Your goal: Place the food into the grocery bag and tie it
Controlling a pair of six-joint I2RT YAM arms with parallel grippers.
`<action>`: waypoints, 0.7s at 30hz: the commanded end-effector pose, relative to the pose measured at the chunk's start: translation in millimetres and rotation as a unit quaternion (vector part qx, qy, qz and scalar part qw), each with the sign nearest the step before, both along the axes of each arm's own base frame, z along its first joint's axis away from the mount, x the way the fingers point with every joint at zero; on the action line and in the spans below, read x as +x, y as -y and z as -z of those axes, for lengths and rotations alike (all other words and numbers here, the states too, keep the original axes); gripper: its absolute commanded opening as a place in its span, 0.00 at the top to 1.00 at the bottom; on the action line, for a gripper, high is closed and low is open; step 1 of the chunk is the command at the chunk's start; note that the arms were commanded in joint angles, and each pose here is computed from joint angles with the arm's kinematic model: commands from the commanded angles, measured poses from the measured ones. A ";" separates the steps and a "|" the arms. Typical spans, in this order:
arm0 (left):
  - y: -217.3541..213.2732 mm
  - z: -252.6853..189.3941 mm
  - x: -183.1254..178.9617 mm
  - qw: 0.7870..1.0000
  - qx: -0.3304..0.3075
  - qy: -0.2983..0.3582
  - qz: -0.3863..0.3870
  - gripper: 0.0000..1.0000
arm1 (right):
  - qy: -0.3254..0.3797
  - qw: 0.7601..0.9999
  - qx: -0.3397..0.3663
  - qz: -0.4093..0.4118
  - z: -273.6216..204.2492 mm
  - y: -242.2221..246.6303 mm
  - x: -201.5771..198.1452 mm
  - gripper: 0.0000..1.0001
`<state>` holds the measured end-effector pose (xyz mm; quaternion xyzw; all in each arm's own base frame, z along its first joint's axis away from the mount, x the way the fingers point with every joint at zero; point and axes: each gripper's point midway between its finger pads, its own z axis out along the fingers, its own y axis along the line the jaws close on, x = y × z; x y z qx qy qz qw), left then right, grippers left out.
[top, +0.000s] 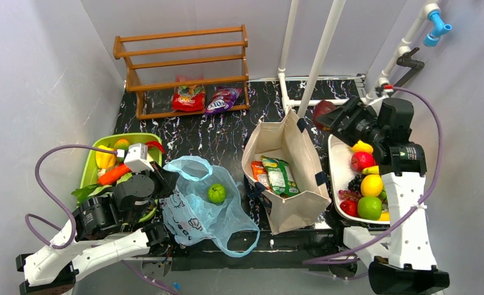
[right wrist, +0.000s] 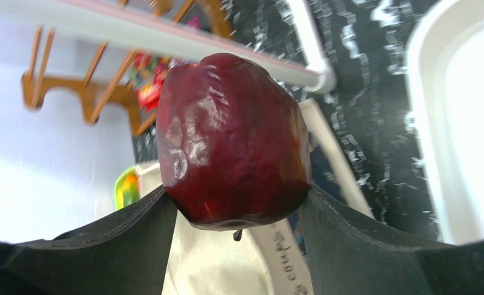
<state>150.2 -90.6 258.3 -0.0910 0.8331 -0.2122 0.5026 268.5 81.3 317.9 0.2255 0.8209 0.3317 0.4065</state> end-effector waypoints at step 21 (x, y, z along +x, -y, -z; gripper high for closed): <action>-11.0 -18.9 3.1 0.999 -0.024 0.031 -0.022 1.00 | 0.163 0.861 0.005 -0.482 -75.5 -228.8 -136.5 0.44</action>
